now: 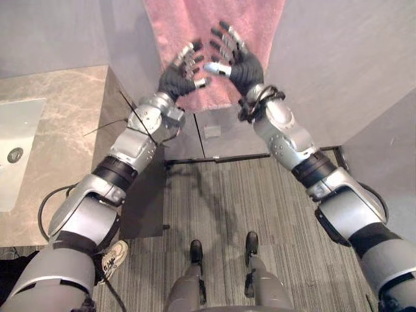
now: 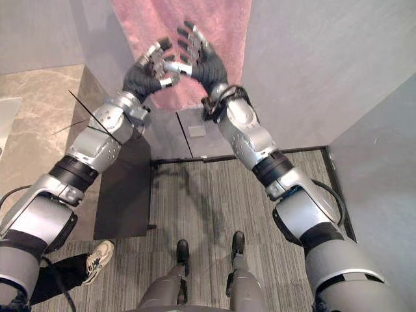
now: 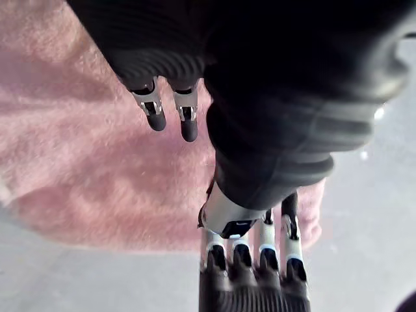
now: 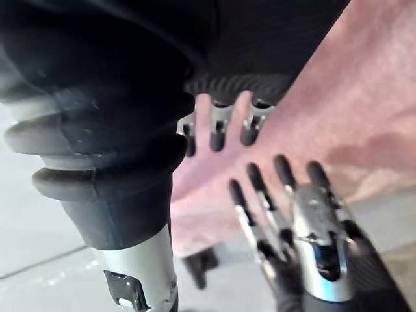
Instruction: Organize washtable
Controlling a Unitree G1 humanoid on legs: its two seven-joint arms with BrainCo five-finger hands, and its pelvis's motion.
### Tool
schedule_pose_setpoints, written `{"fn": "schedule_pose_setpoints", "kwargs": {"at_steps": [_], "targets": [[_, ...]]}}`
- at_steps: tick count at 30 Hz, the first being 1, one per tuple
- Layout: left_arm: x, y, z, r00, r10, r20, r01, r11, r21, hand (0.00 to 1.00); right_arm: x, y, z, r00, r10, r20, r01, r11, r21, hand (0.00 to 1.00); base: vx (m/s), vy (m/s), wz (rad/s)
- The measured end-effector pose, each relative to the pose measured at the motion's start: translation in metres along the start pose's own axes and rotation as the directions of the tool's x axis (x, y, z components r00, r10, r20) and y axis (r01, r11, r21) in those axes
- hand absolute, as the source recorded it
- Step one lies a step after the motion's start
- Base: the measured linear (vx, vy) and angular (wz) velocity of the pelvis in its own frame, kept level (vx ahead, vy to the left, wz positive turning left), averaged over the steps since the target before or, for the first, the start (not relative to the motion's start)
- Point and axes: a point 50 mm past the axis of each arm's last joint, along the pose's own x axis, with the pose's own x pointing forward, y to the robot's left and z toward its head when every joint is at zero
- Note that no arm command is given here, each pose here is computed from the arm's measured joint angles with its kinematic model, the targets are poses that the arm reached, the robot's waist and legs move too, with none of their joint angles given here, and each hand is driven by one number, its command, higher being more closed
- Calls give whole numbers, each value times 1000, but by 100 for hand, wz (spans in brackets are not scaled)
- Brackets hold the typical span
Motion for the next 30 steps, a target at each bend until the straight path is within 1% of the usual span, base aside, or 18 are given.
{"fn": "schedule_pose_setpoints", "kwargs": {"at_steps": [4, 6, 11, 15, 20, 22, 26, 30], "targets": [[7, 10, 13, 996, 78, 41, -78, 997, 2, 0, 10, -7, 22, 994, -71, 82, 69, 997, 18, 0, -47, -6, 0], [15, 15, 32, 990, 105, 97, -105, 994, -12, 0, 15, -10, 39, 985, -97, 145, 91, 995, 47, 0, -52, -9, 1], [22, 17, 54, 979, 128, 160, -126, 992, -24, 0, 19, -15, 43, 973, -165, 162, 149, 983, 104, 0, -16, -3, 2], [25, 16, 52, 977, 147, 157, -139, 988, -61, 0, 20, -16, 42, 972, -173, 159, 156, 981, 115, 0, 0, 0, 0], [32, 22, 53, 978, 170, 121, -167, 985, -37, 0, 33, -10, 59, 970, -161, 183, 141, 983, 121, 0, -45, 9, -9], [36, 26, 54, 979, 178, 99, -177, 984, -25, 0, 36, -8, 62, 970, -161, 180, 135, 980, 143, 0, -102, -29, -10], [45, 35, 70, 971, 220, 98, -221, 975, -2, 0, 43, -5, 75, 970, -154, 189, 129, 982, 136, 0, -97, -29, -6], [52, 31, 87, 968, 212, 131, -217, 976, 22, 0, 46, -8, 100, 960, -136, 245, 111, 987, 115, 0, -40, -11, 0]]}}
